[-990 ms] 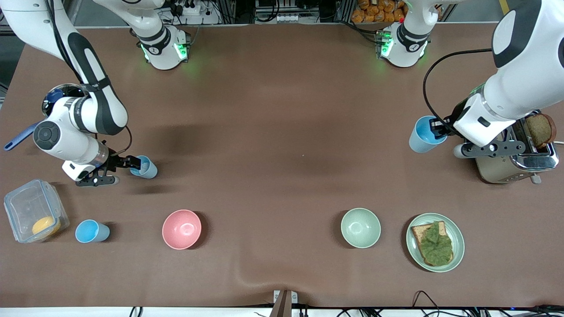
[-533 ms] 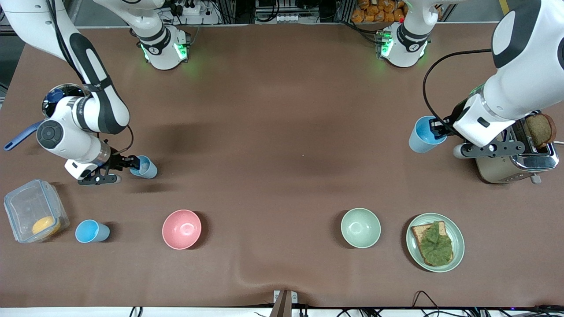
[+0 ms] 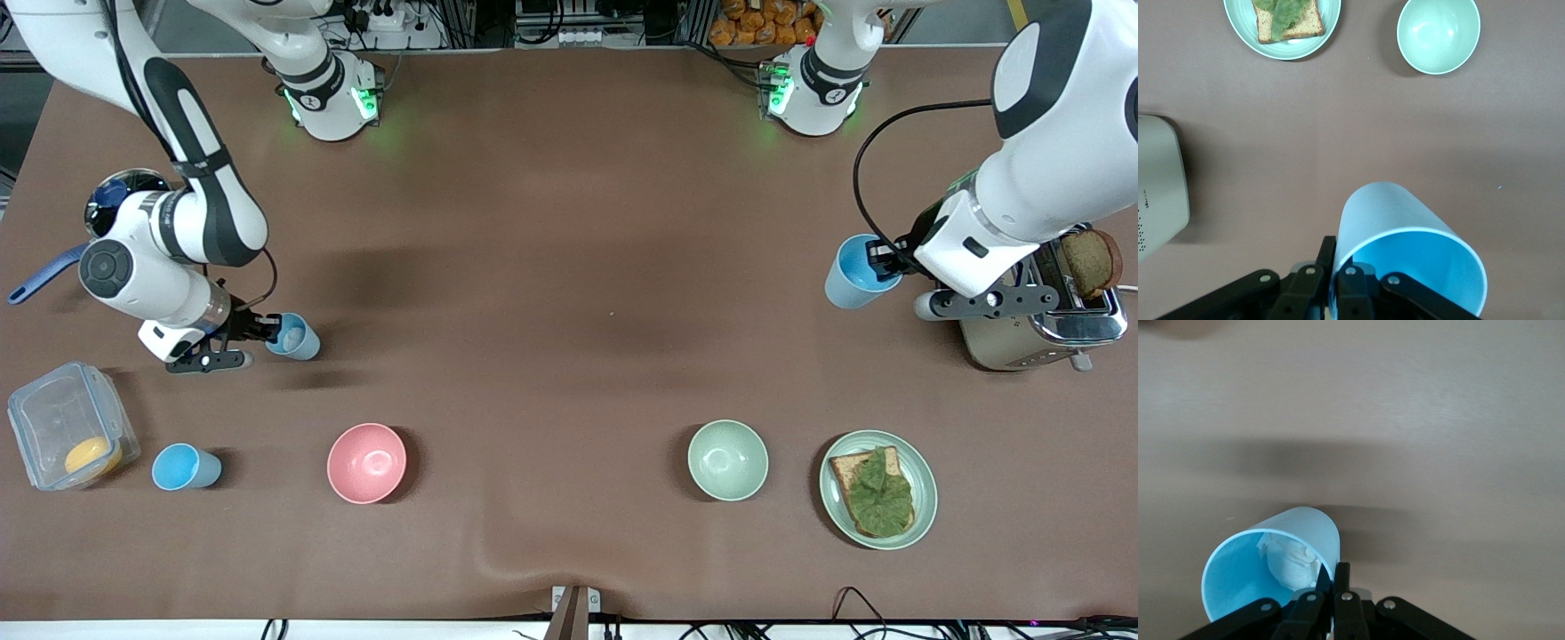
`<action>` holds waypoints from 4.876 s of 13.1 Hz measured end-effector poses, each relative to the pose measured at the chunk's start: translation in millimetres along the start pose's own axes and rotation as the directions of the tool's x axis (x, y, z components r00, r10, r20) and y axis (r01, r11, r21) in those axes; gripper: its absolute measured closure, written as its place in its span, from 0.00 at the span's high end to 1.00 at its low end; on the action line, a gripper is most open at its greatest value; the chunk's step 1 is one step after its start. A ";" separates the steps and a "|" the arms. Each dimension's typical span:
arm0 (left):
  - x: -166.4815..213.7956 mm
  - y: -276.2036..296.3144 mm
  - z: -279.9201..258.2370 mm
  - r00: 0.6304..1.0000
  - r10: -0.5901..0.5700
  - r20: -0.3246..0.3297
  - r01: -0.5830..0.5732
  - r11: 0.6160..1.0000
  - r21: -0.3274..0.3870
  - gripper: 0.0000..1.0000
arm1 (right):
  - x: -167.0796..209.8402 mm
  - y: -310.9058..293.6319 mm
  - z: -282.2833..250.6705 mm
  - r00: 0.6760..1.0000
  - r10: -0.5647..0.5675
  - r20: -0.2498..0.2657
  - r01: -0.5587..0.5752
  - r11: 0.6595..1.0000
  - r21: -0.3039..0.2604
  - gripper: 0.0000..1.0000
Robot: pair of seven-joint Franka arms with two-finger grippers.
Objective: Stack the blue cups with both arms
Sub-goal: 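Carry the tissue cup with the right gripper to the table middle, then set the tissue cup down, open the right gripper and withdraw, then carry the left cup over the tissue cup while the right gripper retracts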
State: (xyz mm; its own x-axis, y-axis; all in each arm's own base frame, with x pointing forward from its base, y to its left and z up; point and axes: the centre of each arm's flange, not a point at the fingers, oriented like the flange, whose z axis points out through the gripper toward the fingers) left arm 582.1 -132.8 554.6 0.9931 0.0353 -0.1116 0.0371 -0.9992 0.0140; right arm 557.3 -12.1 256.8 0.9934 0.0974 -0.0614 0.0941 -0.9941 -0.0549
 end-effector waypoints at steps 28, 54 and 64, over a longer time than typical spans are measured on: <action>0.6 -1.6 2.0 1.000 -0.003 0.008 0.003 1.000 0.002 0.05 | -64.1 -391.1 9.0 0.965 0.262 0.028 -0.262 0.965 0.024 0.17; -86.6 335.6 120.7 0.920 -0.388 0.048 0.389 0.899 -0.201 0.05 | -40.8 -11.7 -321.3 0.994 0.111 -0.012 -0.110 0.990 0.084 1.00; -136.5 449.2 262.9 0.894 -0.441 0.083 0.448 0.881 -0.154 0.05 | -17.2 -19.1 -334.7 0.993 0.100 -0.068 -0.095 0.993 0.070 1.00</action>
State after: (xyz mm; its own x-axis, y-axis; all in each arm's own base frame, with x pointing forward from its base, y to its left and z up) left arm 434.0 -591.3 314.8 0.8621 0.4704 -0.1884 0.4951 -0.8612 0.1149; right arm 560.6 -11.1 592.5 1.0000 -0.0058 0.0015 -0.0056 -0.9929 -0.1186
